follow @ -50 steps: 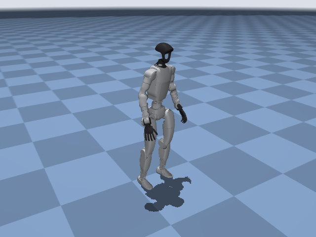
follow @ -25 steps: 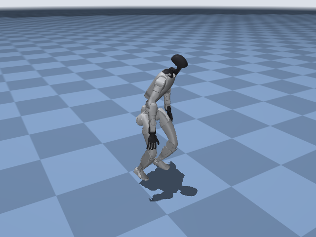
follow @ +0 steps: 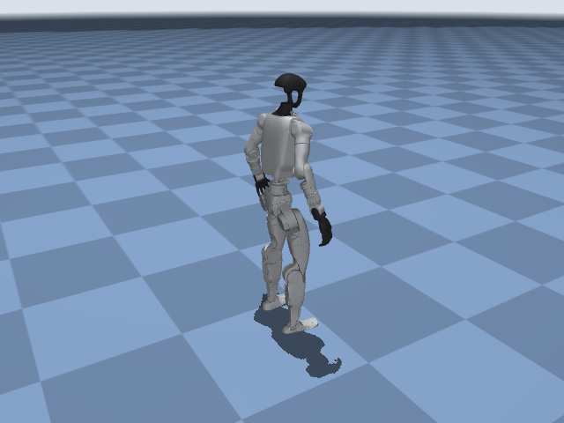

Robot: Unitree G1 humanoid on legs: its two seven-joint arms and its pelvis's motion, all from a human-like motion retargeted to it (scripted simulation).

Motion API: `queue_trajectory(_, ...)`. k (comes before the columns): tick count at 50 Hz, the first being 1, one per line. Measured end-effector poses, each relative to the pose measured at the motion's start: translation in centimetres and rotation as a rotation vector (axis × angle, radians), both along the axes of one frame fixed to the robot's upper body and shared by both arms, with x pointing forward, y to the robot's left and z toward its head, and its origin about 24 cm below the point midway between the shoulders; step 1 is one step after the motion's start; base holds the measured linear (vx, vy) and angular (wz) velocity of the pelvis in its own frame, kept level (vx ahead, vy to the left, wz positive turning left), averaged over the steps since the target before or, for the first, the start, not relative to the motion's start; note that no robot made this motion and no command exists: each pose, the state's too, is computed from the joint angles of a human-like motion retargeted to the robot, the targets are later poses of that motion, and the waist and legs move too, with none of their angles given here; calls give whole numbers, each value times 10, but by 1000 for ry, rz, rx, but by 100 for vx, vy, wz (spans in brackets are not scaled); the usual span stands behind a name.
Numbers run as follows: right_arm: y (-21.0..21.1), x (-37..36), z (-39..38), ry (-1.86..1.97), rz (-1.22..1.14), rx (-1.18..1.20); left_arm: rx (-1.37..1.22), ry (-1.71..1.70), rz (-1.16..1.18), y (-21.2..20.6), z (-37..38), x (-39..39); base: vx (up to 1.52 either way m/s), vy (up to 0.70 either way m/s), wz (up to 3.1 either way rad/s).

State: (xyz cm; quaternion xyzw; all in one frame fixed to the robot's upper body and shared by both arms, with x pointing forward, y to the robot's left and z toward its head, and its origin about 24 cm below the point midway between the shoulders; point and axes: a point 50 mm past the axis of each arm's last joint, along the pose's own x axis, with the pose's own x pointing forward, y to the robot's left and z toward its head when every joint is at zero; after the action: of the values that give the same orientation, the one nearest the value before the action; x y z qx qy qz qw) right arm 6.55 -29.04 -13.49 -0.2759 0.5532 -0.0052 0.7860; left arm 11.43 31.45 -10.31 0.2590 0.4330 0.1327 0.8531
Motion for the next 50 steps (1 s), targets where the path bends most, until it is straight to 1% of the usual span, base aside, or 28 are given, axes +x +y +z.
queue_trajectory(2, -5, -2, 2, 23, -15, 69, 48, -123, -136, 6, 29, 43, 33, 1, 146)
queue_trajectory(3, -11, 1, 5, 27, -24, 77, 49, -191, -148, 4, 40, 62, 24, 16, 149)
queue_trajectory(5, -26, 18, 12, 19, -23, 24, 54, -286, -59, 4, 55, 89, 20, 8, 163)
queue_trajectory(8, -46, 58, 31, -78, 55, -299, 142, -221, 140, 6, 39, 88, 31, -1, 152)
queue_trajectory(10, -42, 86, 43, -200, 138, -483, 193, -78, 143, -2, 16, 72, 35, 0, 80)
queue_trajectory(12, -23, 105, 47, -298, 203, -455, 184, 22, 62, -13, -2, 52, 32, 3, 3)
queue_trajectory(15, 8, 117, 39, -325, 245, -262, 114, 81, -9, -26, -19, 22, 26, 3, -56)
queue_trajectory(18, 25, 108, 24, -265, 167, -89, 2, 116, 71, -40, -34, -9, 22, 3, -61)
queue_trajectory(21, 32, 93, 13, -223, 75, -4, -127, 150, 163, -58, -46, -30, 19, 2, -41)
queue_trajectory(24, 36, 83, 8, -231, 18, -10, -161, 177, 142, -68, -51, -29, 13, 0, 0)
queue_trajectory(27, 39, 75, 2, -214, 10, -42, -97, 206, -7, -73, -50, -12, 7, -2, -13)
queue_trajectory(30, 41, 62, -4, -158, 26, -19, -32, 197, -161, -76, -46, 1, 9, -2, -3)
queue_trajectory(32, 40, 46, -7, -132, 12, 20, -26, 165, -200, -77, -44, 0, 14, -1, 42)
queue_trajectory(36, 37, 29, -10, -115, -58, 47, -75, 96, -142, -77, -38, 13, 10, -5, -19)
queue_trajectory(40, 35, -3, -16, -62, -142, 34, -83, 109, -99, -75, -41, 3, 10, -3, -12)
queue_trajectory(42, 33, 3, -17, -45, -156, 13, -91, 98, -62, -76, -40, 12, 3, -2, -21)
queue_trajectory(46, 34, 12, -17, -59, -156, -1, -99, 89, -60, -78, -39, 16, 3, -2, -34)
queue_trajectory(50, 38, 18, -13, -121, -142, 15, -101, 100, -77, -76, -42, 1, 3, -2, -34)
